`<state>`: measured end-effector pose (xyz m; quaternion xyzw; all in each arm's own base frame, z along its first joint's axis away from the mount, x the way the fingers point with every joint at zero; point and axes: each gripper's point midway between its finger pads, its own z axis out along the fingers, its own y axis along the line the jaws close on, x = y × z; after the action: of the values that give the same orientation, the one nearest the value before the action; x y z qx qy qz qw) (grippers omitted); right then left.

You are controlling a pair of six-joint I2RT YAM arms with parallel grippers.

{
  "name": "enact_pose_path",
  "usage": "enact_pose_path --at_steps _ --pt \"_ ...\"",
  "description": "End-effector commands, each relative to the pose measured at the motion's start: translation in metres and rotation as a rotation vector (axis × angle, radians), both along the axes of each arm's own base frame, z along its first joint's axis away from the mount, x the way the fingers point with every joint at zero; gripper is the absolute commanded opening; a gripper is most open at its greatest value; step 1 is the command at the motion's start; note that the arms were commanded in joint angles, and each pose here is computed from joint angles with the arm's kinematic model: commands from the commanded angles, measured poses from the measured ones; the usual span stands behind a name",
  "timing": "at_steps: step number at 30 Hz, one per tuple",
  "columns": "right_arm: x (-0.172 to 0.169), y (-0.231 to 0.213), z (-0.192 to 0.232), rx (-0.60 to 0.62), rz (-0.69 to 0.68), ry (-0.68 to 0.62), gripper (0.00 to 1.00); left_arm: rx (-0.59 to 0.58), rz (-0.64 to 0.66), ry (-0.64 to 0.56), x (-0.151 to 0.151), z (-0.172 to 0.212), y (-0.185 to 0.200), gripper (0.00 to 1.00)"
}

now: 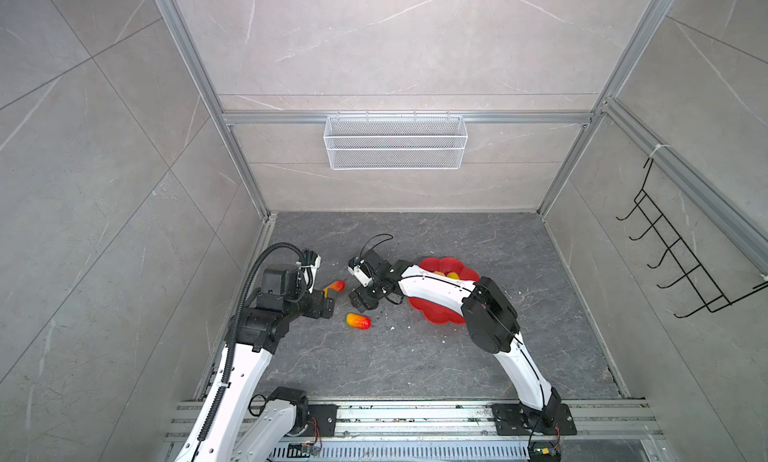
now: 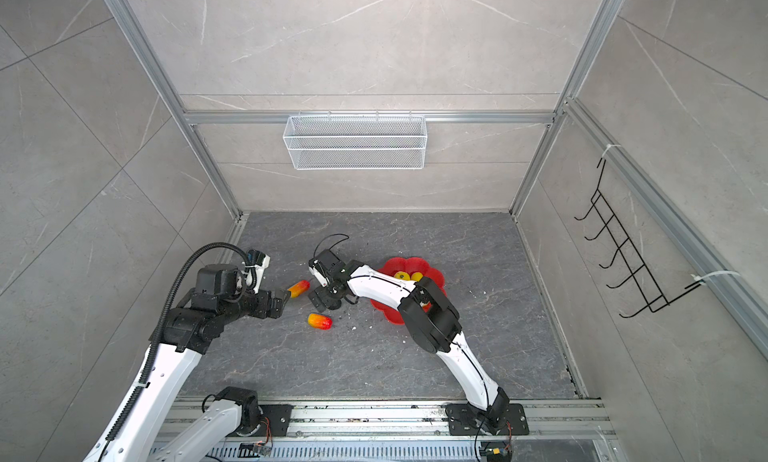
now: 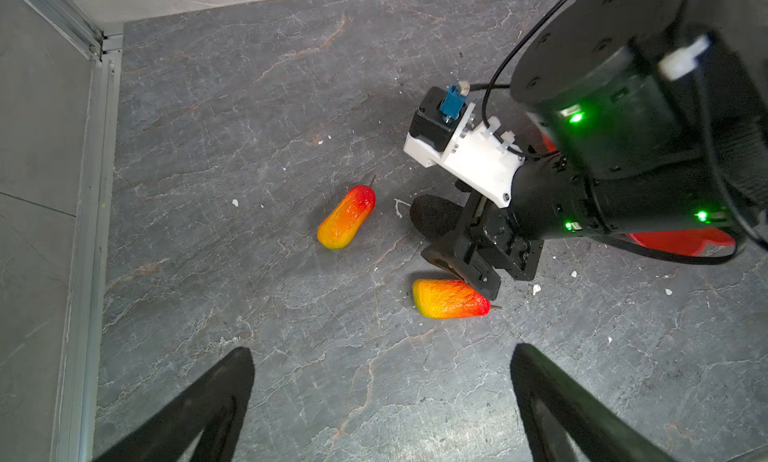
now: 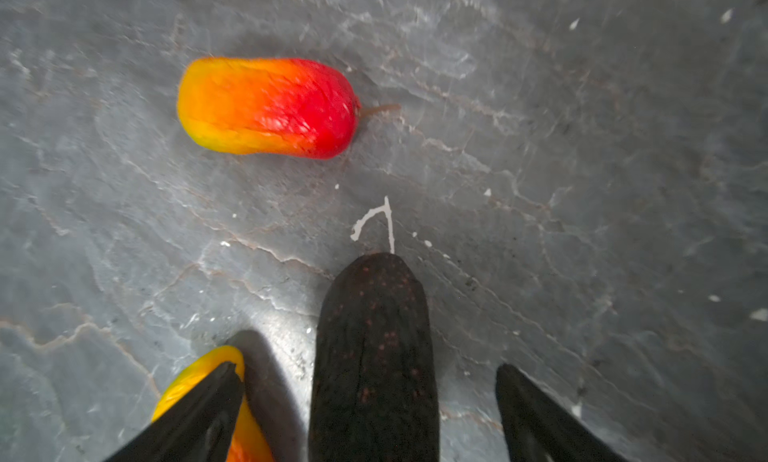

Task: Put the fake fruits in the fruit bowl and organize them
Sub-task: 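Grasp the dark green avocado with the right gripper, then carry the avocado into the red bowl and release it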

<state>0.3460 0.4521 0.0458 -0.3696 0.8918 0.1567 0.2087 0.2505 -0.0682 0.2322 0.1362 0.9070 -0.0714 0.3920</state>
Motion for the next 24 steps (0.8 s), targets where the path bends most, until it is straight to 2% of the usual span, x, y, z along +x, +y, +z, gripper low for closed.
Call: enact_pose_path --at_steps 1,8,13,19,24 --pt "0.002 -0.006 -0.006 -0.039 -0.031 0.013 0.93 -0.019 0.003 -0.04 0.001 0.009 0.0 1.0" --pt "0.0 -0.01 -0.013 -0.055 -0.04 0.026 0.71 -0.024 0.004 -0.053 -0.001 0.013 0.0 1.0" --pt "0.001 -0.017 -0.006 -0.077 -0.041 0.002 0.61 -0.024 0.004 -0.069 -0.002 0.016 0.001 1.0" --pt "0.003 -0.025 0.033 -0.072 -0.035 -0.068 0.45 -0.022 0.006 -0.068 -0.002 0.016 0.001 1.0" --pt "0.004 -0.049 0.086 -0.048 -0.042 -0.157 0.45 -0.024 0.006 -0.057 -0.002 0.014 0.001 1.0"
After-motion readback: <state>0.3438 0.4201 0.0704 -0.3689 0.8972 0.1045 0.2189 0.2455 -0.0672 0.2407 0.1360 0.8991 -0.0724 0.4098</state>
